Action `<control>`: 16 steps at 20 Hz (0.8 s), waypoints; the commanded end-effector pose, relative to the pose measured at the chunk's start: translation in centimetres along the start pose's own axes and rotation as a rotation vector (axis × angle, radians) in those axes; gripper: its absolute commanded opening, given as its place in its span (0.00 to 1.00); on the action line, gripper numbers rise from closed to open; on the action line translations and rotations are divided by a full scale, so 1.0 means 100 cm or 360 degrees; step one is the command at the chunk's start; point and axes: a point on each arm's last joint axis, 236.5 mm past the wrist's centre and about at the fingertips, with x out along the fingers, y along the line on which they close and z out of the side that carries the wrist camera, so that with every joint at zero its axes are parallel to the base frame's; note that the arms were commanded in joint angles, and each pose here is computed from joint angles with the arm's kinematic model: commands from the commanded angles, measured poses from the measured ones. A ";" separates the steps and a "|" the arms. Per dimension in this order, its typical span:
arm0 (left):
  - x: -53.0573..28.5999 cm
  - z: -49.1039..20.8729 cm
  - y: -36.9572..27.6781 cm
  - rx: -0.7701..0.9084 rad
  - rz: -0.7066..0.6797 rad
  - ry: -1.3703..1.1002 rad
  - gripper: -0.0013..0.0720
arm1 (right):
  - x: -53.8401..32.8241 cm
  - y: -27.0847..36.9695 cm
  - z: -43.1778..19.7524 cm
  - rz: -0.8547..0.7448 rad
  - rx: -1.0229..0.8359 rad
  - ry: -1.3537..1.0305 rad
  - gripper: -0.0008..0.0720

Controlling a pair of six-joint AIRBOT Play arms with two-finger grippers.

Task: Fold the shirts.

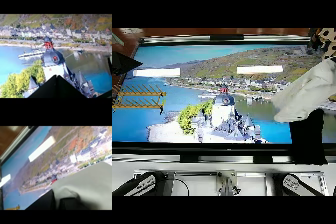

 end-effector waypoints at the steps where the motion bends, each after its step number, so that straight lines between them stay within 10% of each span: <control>1: 0.000 -0.001 0.000 0.0004 -0.0001 0.0007 0.06 | 0.008 -0.017 0.024 0.0000 0.0062 -0.0091 0.10; 8: 0.000 -0.001 0.000 0.0000 -0.0001 0.0007 0.06 | 0.012 -0.009 0.064 0.0114 0.0085 -0.0329 0.10; 16: 0.000 0.001 -0.006 -0.0009 -0.0036 -0.0004 0.06 | 0.010 -0.086 0.060 -0.0372 0.0208 -0.0314 0.10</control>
